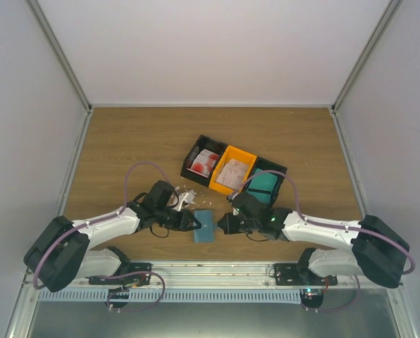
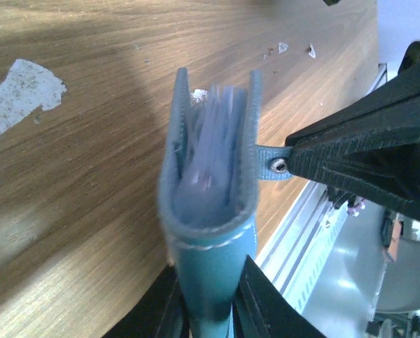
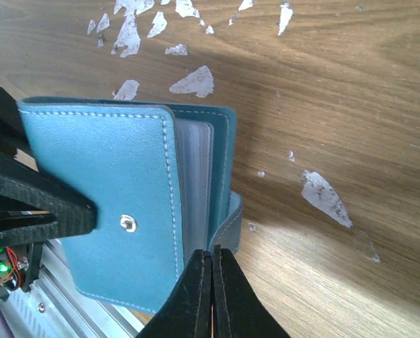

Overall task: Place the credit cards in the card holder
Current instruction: Close the card holder at the center of the board.

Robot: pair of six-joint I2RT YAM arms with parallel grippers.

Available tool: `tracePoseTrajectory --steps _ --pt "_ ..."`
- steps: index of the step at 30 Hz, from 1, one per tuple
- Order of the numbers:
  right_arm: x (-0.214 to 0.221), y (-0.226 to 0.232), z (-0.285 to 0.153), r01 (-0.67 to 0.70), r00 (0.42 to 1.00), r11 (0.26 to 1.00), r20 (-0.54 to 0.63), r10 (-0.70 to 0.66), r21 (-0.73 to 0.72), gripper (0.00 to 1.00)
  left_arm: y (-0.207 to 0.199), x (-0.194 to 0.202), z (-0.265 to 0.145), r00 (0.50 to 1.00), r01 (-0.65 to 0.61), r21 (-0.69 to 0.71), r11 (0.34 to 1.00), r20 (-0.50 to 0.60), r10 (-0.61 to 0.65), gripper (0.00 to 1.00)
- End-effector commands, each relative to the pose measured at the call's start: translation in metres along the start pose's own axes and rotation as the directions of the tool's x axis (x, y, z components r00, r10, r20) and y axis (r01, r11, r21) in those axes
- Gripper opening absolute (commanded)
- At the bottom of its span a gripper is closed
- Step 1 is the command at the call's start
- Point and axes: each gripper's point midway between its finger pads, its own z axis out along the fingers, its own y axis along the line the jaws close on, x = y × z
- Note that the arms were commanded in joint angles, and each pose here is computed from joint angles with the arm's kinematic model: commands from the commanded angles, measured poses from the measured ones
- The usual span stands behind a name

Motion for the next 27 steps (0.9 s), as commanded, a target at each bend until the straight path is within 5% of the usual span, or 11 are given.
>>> tracePoseTrajectory --steps 1,4,17,27 --pt "-0.015 0.020 0.001 0.031 0.999 0.998 0.027 -0.029 -0.055 0.01 -0.003 -0.002 0.004 1.000 -0.012 0.006 1.000 0.000 0.012 0.25" --pt "-0.018 0.027 0.006 0.042 0.999 0.996 0.022 -0.040 -0.081 0.01 -0.016 0.002 0.007 0.999 -0.028 0.082 0.996 -0.014 0.029 0.31" --pt "-0.012 0.029 0.020 0.057 0.998 0.993 -0.019 -0.059 -0.101 0.01 -0.022 0.005 0.012 0.999 -0.039 0.108 0.993 -0.011 0.041 0.29" --pt "-0.014 0.042 0.017 0.104 0.994 0.986 -0.003 -0.105 -0.131 0.00 -0.023 0.007 0.016 0.999 -0.044 0.105 0.993 -0.020 0.046 0.12"
